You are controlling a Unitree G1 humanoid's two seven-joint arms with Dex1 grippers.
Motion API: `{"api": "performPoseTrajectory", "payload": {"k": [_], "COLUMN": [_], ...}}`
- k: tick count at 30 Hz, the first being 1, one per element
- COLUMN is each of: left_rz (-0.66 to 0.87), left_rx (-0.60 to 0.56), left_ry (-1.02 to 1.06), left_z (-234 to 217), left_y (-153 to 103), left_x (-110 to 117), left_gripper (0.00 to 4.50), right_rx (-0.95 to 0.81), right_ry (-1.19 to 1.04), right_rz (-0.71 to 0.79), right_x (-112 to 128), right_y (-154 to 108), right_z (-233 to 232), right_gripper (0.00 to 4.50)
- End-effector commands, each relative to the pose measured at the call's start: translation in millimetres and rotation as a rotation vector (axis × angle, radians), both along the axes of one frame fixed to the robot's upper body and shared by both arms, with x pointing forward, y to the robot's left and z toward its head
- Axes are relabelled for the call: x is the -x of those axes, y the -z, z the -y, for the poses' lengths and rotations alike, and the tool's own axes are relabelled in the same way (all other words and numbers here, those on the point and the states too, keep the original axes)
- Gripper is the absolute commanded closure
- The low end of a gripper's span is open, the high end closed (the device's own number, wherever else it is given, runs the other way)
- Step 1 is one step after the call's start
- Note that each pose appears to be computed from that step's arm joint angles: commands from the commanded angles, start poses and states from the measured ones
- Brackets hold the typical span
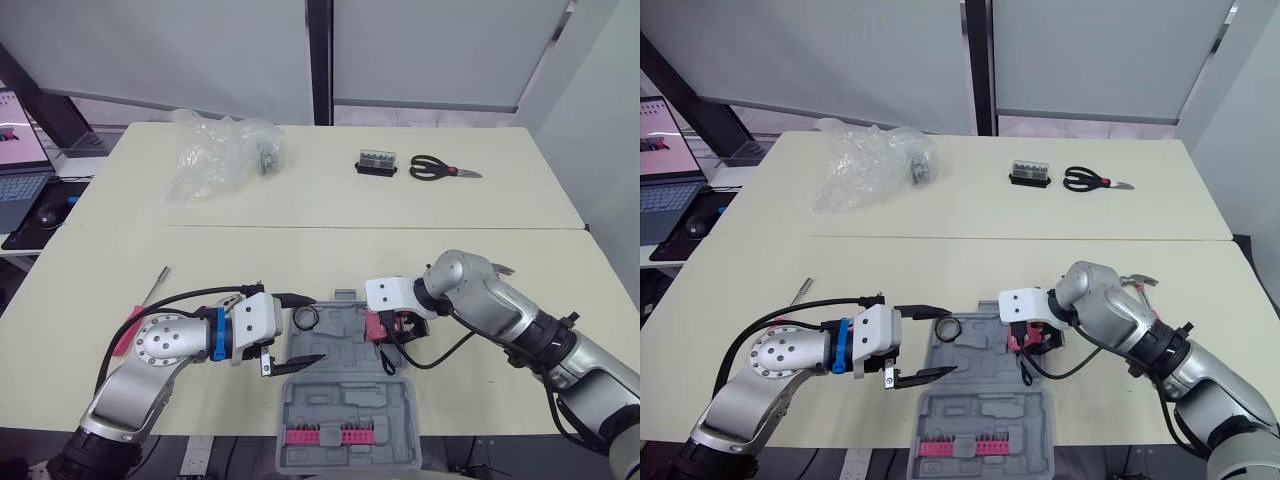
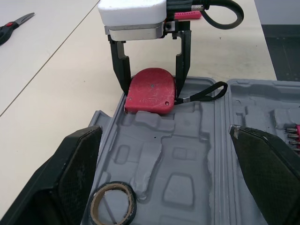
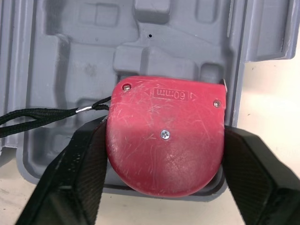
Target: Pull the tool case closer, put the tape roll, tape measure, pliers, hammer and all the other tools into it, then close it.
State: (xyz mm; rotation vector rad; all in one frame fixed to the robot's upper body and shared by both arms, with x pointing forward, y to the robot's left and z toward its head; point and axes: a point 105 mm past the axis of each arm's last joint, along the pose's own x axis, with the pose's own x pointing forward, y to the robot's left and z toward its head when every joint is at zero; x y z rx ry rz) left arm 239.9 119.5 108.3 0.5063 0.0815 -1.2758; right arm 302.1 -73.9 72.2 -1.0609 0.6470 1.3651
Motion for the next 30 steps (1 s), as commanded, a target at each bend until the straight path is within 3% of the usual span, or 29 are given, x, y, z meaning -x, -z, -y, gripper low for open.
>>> {"api": "performPoseTrajectory", "payload": {"k": [1,10,16,19,22,26,30], "left_rz": [0.039,0.037,0.037,0.031,0.029,0.025,0.03], "left_rx": [0.008,0.017,0.035,0.031,0.035,0.038,0.029], "left_ry": [0.022,0.018,0.02,0.023,0.026,0.034,0.04], "left_z": [3,3,1,-1,0,2,1], "left_y": [-8,-10,-14,-14,-14,-14,-14], "left_x": [3,4,5,5,5,6,6], "left_gripper": [0.0,0.0,0.0,0.0,0.0,0.0,0.0], "right_rx": [-0.049,-0.089,-0.268,-0.338,-0.347,-0.364,-0.37], "right_ry": [-0.012,-0.02,-0.168,-0.134,-0.111,-0.083,-0.073], "right_rz": [0.071,0.12,0.134,0.093,0.111,0.107,0.099], "right_x": [-7,-11,5,9,9,11,14], "right_y": [-25,-41,-59,-59,-52,-45,-37], "right_z": [-5,-2,-9,-4,4,6,8], "right_gripper": [0.03,0.03,0.03,0.03,0.66,1.94,2.81]}}
